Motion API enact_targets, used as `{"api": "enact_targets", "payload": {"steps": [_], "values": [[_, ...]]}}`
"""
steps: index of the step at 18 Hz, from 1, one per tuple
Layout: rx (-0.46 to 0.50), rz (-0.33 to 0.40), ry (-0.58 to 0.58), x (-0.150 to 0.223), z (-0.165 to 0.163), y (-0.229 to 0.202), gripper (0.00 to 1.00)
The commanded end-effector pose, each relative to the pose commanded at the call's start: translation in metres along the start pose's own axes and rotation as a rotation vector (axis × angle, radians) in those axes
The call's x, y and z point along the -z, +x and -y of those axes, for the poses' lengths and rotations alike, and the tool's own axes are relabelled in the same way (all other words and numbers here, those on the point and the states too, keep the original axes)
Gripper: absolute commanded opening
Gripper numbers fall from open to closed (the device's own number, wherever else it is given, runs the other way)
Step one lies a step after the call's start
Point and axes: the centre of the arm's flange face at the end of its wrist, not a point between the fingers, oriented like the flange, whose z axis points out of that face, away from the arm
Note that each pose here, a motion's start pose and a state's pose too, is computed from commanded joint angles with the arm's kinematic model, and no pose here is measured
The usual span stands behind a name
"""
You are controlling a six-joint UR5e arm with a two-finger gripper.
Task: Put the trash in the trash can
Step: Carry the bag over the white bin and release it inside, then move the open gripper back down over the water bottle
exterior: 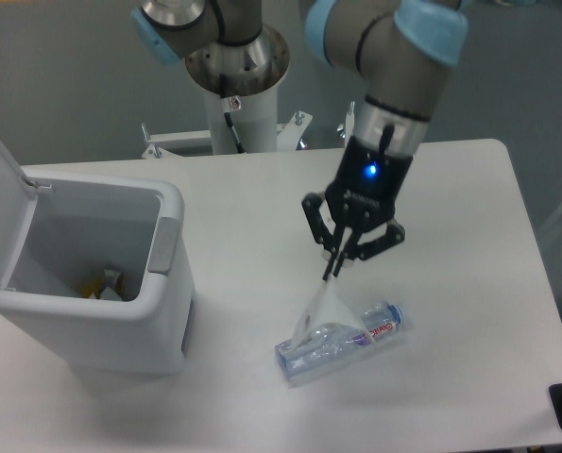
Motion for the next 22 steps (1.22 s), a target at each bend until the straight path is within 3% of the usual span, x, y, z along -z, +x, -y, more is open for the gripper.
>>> {"api": "enact_targets", "payload": {"steps": [5, 11, 12, 13, 14, 17, 18, 22], "values": [[-0.041, -0.058, 0.031, 0.009, 0.023, 0.081, 0.00], [-0.098, -0.143, 0.014, 0.001, 0.009, 0.163, 0.00], [-0.100, -0.157, 0.009, -0.002, 0.005, 0.171, 0.04], [-0.110, -0.166, 0.008, -0.004, 0.005, 0.177, 0.09], [-0.121, -0.181, 0.006, -0.008, 0.007, 0.184, 0.22], [-0.126, -0.207, 0.001, -0.021, 0.006, 0.187, 0.95], [-0.125, -0.208, -0.001, -0.023, 0.006, 0.186, 1.00], [-0.128, -0.208, 0.000, -0.027, 0.008, 0.182, 1.00]]}}
